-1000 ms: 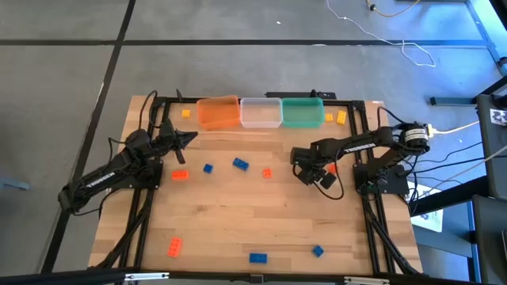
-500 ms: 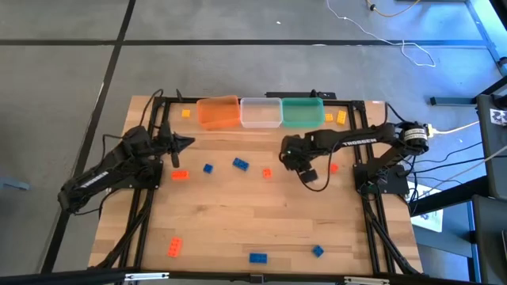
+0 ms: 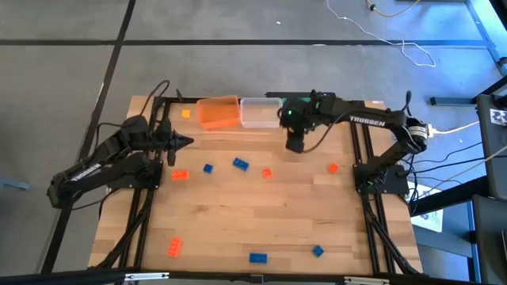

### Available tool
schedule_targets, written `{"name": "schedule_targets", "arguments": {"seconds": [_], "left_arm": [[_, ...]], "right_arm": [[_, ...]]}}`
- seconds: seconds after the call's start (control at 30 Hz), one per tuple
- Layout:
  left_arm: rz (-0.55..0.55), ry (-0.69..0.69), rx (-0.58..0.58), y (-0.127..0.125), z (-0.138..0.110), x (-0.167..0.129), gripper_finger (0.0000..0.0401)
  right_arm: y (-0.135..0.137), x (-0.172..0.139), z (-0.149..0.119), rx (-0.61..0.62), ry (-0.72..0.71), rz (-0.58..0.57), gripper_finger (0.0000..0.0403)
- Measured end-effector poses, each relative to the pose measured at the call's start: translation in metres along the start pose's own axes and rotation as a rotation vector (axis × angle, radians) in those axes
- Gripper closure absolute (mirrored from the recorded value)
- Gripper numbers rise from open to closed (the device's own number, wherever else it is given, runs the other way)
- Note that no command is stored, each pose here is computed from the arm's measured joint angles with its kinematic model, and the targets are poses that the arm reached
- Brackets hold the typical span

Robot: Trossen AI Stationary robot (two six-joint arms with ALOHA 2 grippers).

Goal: Sort & place blocks by color
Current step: Put the yellow game piece into the green bin

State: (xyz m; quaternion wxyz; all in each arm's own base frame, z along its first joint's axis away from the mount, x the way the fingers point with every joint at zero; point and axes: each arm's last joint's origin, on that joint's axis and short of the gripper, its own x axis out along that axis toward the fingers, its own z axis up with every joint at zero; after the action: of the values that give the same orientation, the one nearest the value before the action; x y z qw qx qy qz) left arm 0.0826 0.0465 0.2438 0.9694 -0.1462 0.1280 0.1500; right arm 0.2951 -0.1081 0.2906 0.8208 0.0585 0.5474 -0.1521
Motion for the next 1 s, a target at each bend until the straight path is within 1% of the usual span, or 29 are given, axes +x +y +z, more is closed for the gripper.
{"name": "schedule_targets", "arguments": {"seconds": [0.1,0.27,0.37,0.47,0.5,0.63,0.7,0.83,1.0], "left_arm": [[0.001,0.051,-0.017,0.000,0.012,0.007,0.0401],[0.021,0.181,-0.063,0.003,0.030,0.022,0.0401],[0.026,0.249,-0.085,0.004,0.039,0.034,0.0401],[0.026,0.277,-0.113,0.004,0.049,0.044,0.0401],[0.023,0.277,-0.118,0.004,0.054,0.047,0.0401],[0.032,0.279,-0.113,0.002,0.066,0.053,0.0401],[0.043,0.270,-0.108,0.002,0.072,0.055,0.0401],[0.070,0.253,-0.100,0.002,0.077,0.055,0.0401],[0.090,0.249,-0.113,0.002,0.077,0.055,0.0401]], "right_arm": [[-0.018,-0.004,0.002,0.158,-0.013,-0.019,0.0263],[-0.050,-0.003,-0.003,0.396,-0.004,-0.066,0.0263],[-0.072,0.005,-0.006,0.487,0.018,-0.096,0.0263],[-0.096,0.019,-0.011,0.553,0.061,-0.124,0.0263],[-0.103,0.025,-0.013,0.568,0.081,-0.131,0.0263],[-0.130,0.055,-0.022,0.561,0.173,-0.146,0.0263],[-0.138,0.069,-0.026,0.539,0.211,-0.141,0.0263],[-0.148,0.097,-0.033,0.506,0.294,-0.124,0.0263],[-0.152,0.115,-0.037,0.459,0.336,-0.107,0.0263]]}}
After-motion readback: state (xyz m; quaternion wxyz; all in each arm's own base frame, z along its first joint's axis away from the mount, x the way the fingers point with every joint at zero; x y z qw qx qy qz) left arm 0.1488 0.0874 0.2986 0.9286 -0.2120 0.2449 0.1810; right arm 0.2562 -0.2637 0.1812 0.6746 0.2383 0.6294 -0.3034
